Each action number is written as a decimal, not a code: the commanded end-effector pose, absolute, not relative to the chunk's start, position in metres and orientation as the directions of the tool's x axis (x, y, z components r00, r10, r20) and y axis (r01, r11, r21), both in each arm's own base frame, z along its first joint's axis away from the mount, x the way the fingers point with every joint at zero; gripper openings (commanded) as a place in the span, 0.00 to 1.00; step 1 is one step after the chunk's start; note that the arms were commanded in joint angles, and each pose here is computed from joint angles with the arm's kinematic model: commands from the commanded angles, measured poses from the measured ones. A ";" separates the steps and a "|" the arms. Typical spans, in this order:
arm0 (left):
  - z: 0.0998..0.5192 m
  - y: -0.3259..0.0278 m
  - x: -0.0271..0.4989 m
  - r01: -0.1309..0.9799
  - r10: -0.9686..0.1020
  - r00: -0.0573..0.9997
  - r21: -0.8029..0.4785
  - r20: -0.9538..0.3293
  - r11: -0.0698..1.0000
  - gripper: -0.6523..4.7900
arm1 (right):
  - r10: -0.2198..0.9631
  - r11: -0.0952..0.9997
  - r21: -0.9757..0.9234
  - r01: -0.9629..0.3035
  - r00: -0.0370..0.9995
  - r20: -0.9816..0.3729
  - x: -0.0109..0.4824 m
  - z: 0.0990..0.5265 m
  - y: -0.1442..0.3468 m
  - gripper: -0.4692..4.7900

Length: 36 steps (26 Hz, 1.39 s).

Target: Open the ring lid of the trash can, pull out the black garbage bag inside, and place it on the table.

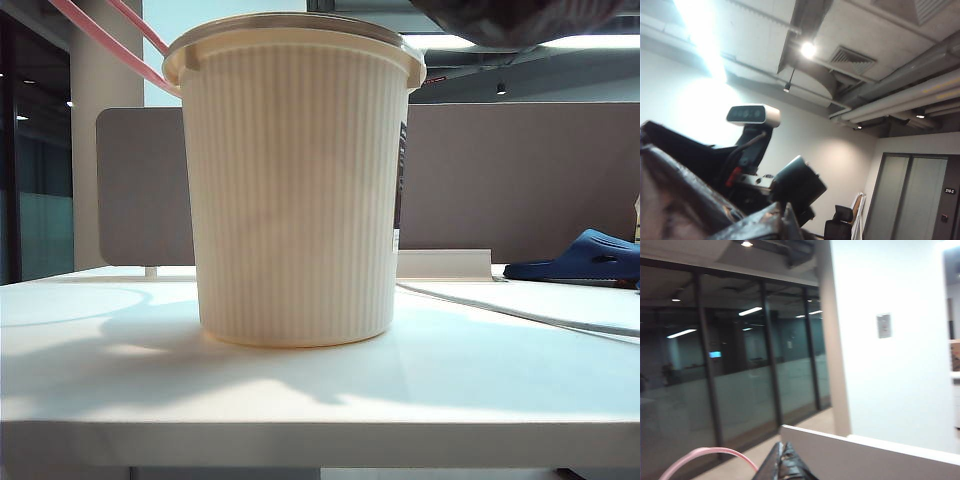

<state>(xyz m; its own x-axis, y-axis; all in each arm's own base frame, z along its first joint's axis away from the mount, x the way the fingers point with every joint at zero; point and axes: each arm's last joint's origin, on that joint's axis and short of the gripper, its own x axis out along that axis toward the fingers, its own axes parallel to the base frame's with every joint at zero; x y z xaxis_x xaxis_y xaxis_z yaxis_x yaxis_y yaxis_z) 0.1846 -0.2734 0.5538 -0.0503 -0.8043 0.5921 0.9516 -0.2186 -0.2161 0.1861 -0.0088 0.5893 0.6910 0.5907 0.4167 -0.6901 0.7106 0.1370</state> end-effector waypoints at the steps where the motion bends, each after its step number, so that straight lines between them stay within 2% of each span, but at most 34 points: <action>1: 0.554 -0.275 0.185 0.953 -0.803 -0.072 -0.197 0.592 -0.230 0.11 | 0.565 0.750 0.119 -0.651 0.724 0.396 0.181 0.588 -0.009 0.08; 10: 0.537 -0.295 0.192 0.937 -0.839 -0.122 -0.216 0.531 -0.273 0.11 | 0.538 0.785 0.129 -0.606 0.770 0.344 0.184 0.581 -0.011 0.08; 23: 0.515 -0.315 0.208 0.928 -0.869 -0.138 -0.246 0.475 -0.282 0.11 | 0.464 0.860 0.112 -0.498 0.854 0.236 0.191 0.567 -0.013 0.08; 27: 0.509 -0.319 0.216 0.928 -0.878 -0.126 -0.259 0.462 -0.269 0.11 | 0.409 0.896 0.105 -0.432 0.893 0.185 0.194 0.561 -0.015 0.08; 36: 0.497 -0.319 0.235 0.935 -0.903 -0.097 -0.273 0.419 -0.227 0.11 | 0.382 0.910 0.126 -0.395 0.917 0.112 0.213 0.534 -0.019 0.08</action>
